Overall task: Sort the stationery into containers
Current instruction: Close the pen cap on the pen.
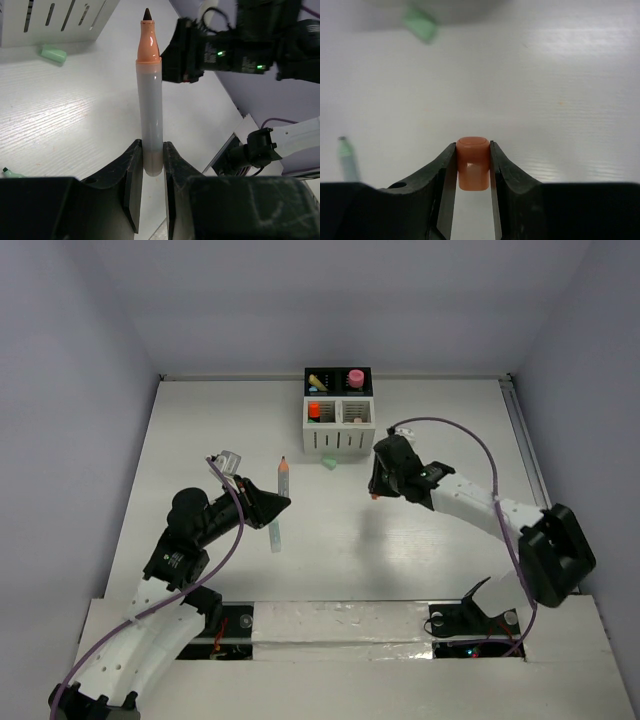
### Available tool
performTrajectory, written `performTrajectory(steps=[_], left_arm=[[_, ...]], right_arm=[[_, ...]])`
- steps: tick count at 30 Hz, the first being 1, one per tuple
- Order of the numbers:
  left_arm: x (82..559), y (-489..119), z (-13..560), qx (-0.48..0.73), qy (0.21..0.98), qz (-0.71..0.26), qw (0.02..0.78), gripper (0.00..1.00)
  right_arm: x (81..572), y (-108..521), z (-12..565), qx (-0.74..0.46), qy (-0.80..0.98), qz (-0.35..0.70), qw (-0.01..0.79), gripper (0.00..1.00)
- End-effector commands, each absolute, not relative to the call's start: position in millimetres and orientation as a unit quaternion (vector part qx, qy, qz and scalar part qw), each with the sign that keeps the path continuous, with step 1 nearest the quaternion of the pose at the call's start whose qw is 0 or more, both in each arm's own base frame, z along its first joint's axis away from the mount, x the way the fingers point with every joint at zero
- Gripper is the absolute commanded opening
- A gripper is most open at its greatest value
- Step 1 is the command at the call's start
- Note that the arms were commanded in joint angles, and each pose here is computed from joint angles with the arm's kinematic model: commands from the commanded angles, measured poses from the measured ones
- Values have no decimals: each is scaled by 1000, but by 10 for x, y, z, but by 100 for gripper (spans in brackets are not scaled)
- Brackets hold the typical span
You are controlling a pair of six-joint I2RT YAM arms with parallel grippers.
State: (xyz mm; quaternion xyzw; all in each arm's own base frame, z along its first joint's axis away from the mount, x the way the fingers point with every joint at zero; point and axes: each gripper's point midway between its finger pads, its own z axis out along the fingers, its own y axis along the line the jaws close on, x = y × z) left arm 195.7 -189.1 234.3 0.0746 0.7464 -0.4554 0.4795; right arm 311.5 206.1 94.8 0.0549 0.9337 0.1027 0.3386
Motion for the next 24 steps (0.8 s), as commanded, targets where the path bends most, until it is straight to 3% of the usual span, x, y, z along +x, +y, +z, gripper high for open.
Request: performTrajectory(steps=[1, 6, 10, 24], left_arm=[[1969, -1915, 2456, 88, 728, -464, 498, 0], [1978, -1916, 2445, 87, 730, -463, 496, 0], [1979, -1921, 2427, 88, 731, -463, 493, 0], [1984, -1919, 2420, 86, 733, -462, 493, 0]], right_arm=[[3225, 2681, 2118, 38, 858, 237, 453, 7], [3240, 3188, 3117, 34, 785, 317, 532, 7], [3245, 3521, 3528, 28, 748, 345, 566, 4], [3171, 4152, 3629, -3, 731, 387, 563, 4]])
